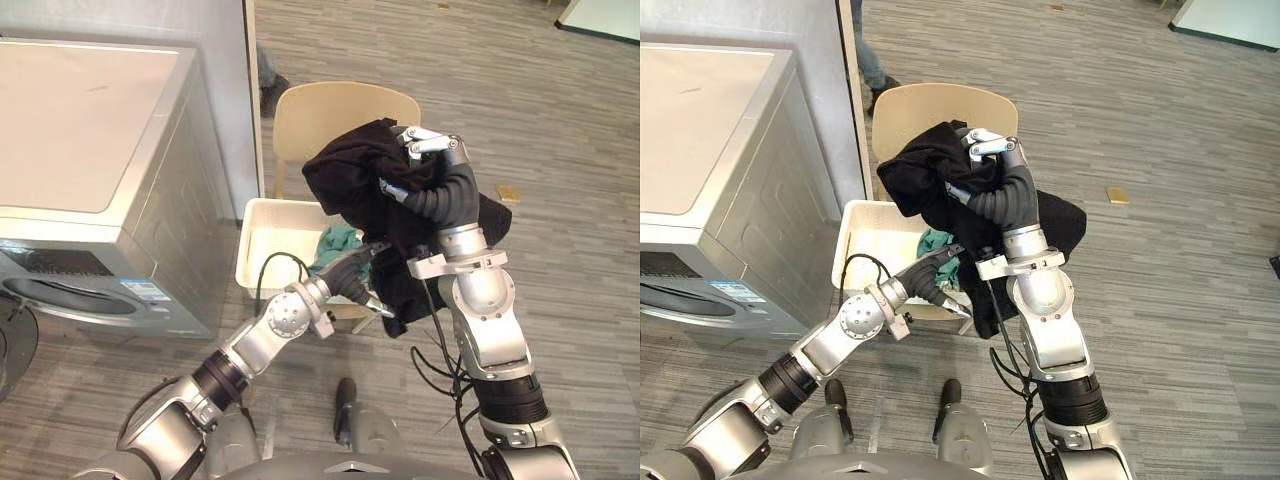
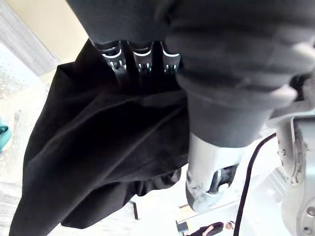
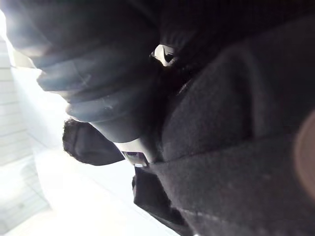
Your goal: Pick up the laundry basket with both hands and put the clothes into the washing machine.
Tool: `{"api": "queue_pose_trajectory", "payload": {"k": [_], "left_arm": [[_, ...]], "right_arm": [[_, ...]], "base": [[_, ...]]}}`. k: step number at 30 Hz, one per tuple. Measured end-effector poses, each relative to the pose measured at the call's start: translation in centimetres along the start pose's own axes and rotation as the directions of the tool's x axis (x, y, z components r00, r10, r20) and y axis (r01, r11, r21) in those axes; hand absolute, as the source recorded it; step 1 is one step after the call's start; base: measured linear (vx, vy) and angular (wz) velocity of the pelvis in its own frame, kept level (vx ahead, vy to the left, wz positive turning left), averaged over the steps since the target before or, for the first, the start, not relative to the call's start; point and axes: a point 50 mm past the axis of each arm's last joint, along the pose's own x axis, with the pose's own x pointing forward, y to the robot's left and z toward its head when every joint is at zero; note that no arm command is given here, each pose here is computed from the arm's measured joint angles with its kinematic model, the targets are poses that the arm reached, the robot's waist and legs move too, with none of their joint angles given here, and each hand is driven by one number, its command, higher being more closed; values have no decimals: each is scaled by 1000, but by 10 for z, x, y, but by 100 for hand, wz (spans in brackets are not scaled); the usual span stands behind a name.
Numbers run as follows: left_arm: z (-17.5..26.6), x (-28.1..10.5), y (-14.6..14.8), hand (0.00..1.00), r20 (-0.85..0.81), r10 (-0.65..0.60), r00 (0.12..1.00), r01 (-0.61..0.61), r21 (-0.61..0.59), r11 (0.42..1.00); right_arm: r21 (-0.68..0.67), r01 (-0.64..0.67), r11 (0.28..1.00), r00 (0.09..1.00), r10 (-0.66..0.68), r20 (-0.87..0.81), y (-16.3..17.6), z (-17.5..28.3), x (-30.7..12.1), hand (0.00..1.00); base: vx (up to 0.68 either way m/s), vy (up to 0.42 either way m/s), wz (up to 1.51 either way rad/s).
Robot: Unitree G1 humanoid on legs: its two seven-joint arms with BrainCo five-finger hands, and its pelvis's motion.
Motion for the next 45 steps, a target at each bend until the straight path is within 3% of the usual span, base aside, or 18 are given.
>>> {"api": "queue_pose_trajectory", "payload": {"k": [3,9,18,27,28,33,39,40,45], "left_arm": [[-4,5,-5,0,-30,3,1000,-4,-40,999],[-10,22,0,0,-129,166,978,-190,-206,960],[-24,22,22,0,-271,355,895,-418,-229,879],[-28,19,28,0,-300,370,879,-450,-267,852],[-28,19,28,100,-305,366,879,-453,-300,839],[-27,21,23,100,-319,343,884,-456,-424,782],[-26,21,21,100,-333,355,874,-480,-468,742],[-25,21,22,100,-330,359,873,-482,-469,740],[-23,20,27,100,-325,395,859,-511,-503,697]], "right_arm": [[44,7,999,999,-9,43,6,9,1,100],[127,45,991,999,-47,8,21,7,0,100],[142,137,980,990,-129,-66,22,-1,-9,100],[164,173,971,980,-153,-125,25,-6,-20,100],[166,186,968,978,-165,-131,26,-6,-20,100],[196,223,955,970,-197,-142,31,-6,-20,100],[225,199,954,975,-170,-143,41,-4,-20,100],[225,199,954,975,-170,-143,41,-4,-20,0],[221,199,955,975,-170,-144,40,-4,-20,0]], "base": [[0,0,0],[-3,-2,2],[2,-1,2],[-2,-8,5],[49,-17,2],[49,-21,-2],[17,-17,-7],[-10,-7,-5],[-9,-7,-4]]}}
